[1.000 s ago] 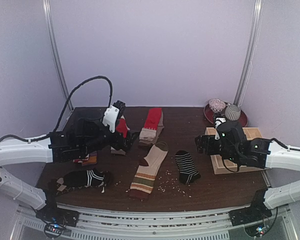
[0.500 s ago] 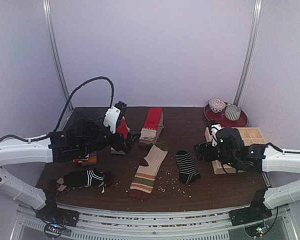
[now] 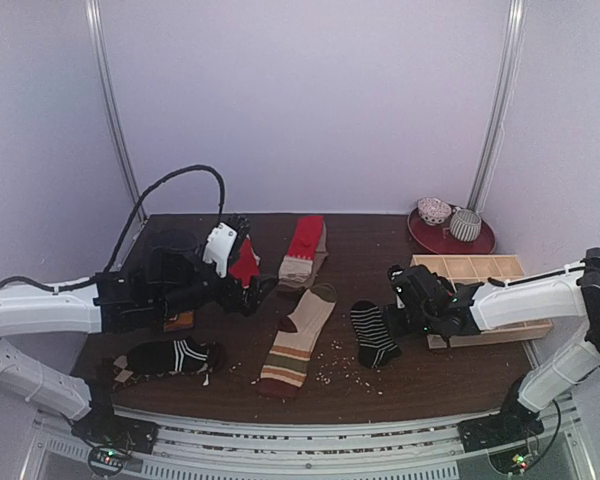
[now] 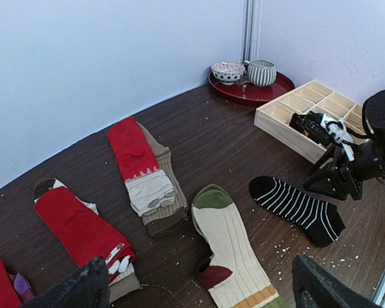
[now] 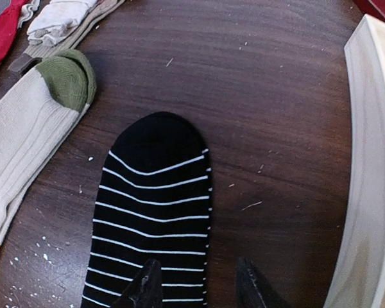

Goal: Roll the socks
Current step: Move the right arm with a pair of socks to the center of the board, then pick up the pair of socks from the center of the board.

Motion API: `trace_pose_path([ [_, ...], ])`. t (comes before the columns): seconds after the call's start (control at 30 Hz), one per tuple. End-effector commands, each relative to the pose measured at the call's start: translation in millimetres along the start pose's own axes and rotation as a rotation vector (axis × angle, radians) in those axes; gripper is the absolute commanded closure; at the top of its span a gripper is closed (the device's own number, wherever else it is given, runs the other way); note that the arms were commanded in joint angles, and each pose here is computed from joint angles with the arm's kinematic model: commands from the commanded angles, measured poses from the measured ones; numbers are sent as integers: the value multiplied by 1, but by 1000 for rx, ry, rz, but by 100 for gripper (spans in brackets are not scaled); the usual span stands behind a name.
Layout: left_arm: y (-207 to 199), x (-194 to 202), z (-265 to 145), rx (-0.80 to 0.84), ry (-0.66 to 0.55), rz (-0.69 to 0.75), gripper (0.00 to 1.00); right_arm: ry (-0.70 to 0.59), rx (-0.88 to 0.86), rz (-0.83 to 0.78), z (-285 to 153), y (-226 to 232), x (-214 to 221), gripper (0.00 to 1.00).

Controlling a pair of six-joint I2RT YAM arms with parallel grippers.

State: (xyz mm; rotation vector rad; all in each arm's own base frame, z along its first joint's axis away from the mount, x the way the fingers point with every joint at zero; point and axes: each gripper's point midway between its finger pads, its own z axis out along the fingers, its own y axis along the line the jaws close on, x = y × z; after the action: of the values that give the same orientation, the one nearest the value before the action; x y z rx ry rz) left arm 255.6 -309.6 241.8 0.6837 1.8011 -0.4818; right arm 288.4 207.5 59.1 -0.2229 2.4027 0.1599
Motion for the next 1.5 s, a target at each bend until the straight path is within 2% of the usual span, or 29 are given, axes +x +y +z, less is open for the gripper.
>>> trace_pose_path([
  [0.0, 1, -3, -6, 14, -36, -3, 2, 69, -76, 70, 9, 12, 24, 61],
  [0.33, 6, 8, -11, -4, -24, 5, 2, 73, -52, 256, 7, 35, 58, 59],
  [0.53, 6, 11, -13, -1, -19, -1, 2, 80, -158, 406, 13, 71, 68, 59],
  [0.67, 7, 12, -16, -1, -19, -9, 2, 48, -241, 444, 2, 95, 55, 57],
  [0.8, 9, 14, -20, -5, -21, -10, 2, -13, -198, 307, -18, 93, 35, 46],
  [0.87, 8, 14, -21, -2, -23, -4, 2, -67, -175, 188, -28, 84, 24, 36],
  [0.93, 6, 15, -21, 14, -30, 10, 2, -121, -244, -1, -41, 89, 18, 25],
  [1.07, 0, 18, -19, 49, -44, 52, 2, -185, -503, -385, -64, 117, 40, 25],
  [1.17, -3, 19, -15, 59, -39, 80, 2, -253, -584, -564, -69, 118, 59, 26],
  [1.33, -6, 20, -8, 65, -21, 108, 2, -406, -605, -725, -74, 118, 57, 26],
  [1.47, -9, 26, -2, 72, 12, 130, 2, -432, -630, -822, -72, 123, 58, 27],
])
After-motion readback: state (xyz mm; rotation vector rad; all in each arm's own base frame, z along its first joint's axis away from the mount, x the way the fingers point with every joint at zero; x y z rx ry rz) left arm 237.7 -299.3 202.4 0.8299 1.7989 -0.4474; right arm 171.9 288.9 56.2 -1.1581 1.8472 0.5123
